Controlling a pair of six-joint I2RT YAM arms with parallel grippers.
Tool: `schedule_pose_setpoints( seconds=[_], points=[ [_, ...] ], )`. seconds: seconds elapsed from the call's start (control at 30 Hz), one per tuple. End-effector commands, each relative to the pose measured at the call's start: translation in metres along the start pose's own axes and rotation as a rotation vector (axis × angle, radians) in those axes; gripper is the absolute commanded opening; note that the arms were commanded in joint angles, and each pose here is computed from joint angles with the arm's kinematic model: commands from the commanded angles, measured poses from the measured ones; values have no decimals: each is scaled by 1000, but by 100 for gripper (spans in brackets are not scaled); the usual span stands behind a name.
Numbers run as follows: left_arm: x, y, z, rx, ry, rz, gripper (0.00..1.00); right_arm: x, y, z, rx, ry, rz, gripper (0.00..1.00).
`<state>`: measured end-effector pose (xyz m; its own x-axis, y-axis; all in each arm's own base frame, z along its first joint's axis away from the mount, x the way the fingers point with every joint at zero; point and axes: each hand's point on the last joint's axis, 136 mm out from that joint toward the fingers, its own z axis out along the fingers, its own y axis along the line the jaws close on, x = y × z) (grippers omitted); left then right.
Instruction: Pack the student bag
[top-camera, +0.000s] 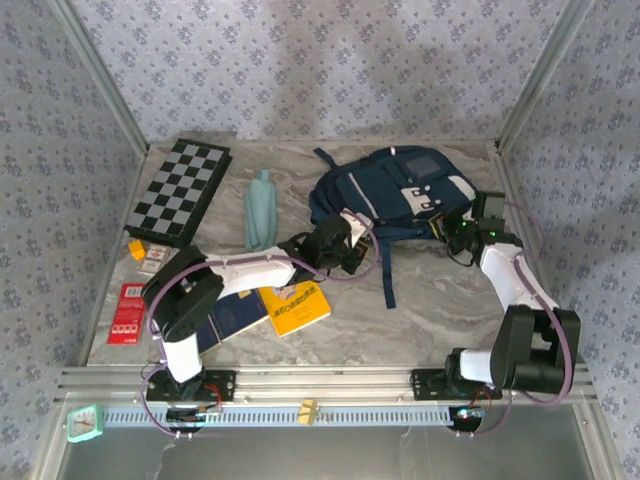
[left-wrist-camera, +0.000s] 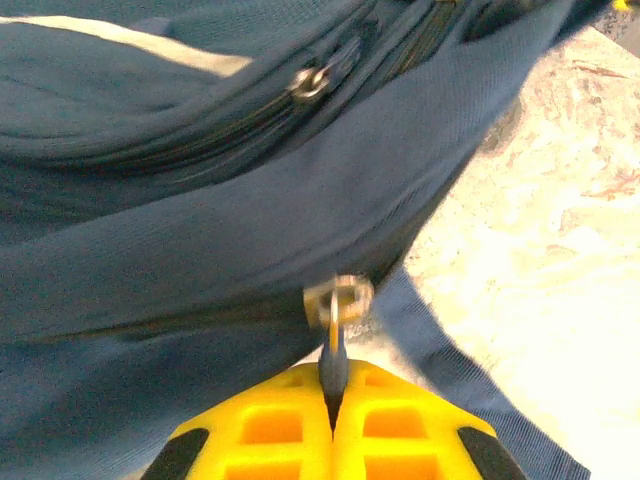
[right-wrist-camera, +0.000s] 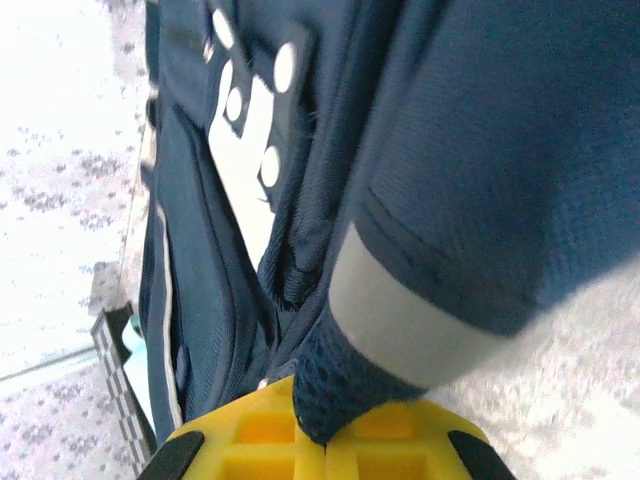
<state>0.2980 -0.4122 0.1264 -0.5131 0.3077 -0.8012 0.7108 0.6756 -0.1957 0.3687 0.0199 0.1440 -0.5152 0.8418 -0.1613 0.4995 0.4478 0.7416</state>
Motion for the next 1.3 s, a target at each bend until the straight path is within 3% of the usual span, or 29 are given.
schedule_pose_setpoints(
  seconds=[0.0, 0.2, 0.33, 0.37, 0.53, 0.7, 0.83, 1.03, 1.13, 1.27],
  points=[
    [-6, 5, -19, -13, 17, 7, 0, -45, 21, -6, -35, -108, -58, 0],
    [-17, -21, -16, 77, -1, -12, 0, -70, 28, 10, -38, -86, -72, 1],
    [-23, -22, -6, 66, 3, -15, 0, -60, 31, 13, -50, -47, -99, 12],
    [-23, -21, -4, 61, 8, -14, 0, -58, 30, 11, -49, -47, -105, 16],
    [-27, -17, 4, 30, 29, -29, 0, -48, 10, 2, -4, -21, -99, 56],
    [-32, -19, 3, 38, 25, -28, 0, -13, 4, -11, -25, 66, -42, 77],
    [-30, -21, 3, 47, 33, -34, 0, 22, 2, -20, -28, 96, 2, 83],
    [-33, -28, 2, 72, 31, -16, 0, 72, 14, 1, -96, 106, 88, 86],
    [-33, -29, 3, 75, 33, -12, 0, 80, 21, 18, -74, 113, 75, 82],
    [-35, -30, 2, 79, 30, -6, 0, 75, 23, 37, -74, 77, 85, 68]
  ],
)
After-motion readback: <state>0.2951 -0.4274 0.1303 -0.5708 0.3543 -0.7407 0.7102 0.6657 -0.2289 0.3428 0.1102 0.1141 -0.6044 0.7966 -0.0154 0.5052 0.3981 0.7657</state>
